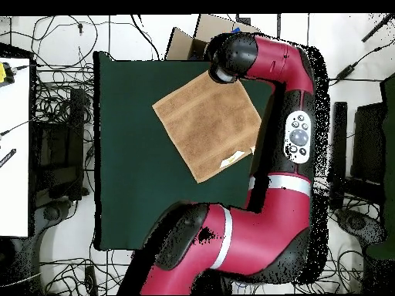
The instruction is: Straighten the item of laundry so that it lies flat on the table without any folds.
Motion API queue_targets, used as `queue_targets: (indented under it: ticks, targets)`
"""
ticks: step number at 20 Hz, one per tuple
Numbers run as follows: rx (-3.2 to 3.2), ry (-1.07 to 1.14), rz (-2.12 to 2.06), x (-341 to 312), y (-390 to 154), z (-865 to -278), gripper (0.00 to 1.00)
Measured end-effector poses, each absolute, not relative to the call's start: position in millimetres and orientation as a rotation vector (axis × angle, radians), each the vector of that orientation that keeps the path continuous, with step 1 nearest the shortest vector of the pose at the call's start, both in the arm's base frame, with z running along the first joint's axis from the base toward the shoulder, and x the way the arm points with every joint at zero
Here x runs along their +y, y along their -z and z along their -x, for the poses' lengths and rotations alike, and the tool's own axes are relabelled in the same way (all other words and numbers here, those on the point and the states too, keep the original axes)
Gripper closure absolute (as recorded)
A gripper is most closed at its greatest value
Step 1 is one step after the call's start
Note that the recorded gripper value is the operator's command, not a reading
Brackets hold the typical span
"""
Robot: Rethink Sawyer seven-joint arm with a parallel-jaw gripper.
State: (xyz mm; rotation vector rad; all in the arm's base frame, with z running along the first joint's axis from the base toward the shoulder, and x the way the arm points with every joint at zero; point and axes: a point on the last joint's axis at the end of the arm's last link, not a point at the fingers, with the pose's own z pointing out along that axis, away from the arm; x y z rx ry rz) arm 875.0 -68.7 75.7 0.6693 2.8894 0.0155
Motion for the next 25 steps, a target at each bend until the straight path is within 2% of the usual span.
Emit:
queue_targets:
  ticks: [4,10,25]
  targets:
    - [2.856,-0.029,-0.669,-65.2,-125.7,-879.8,1.0]
    - [2.816,0.003,-0.66,-68.5,-161.1,-884.7,1.0]
    - [2.859,0.102,-0.679,-86.9,-113.5,-873.5,1.0]
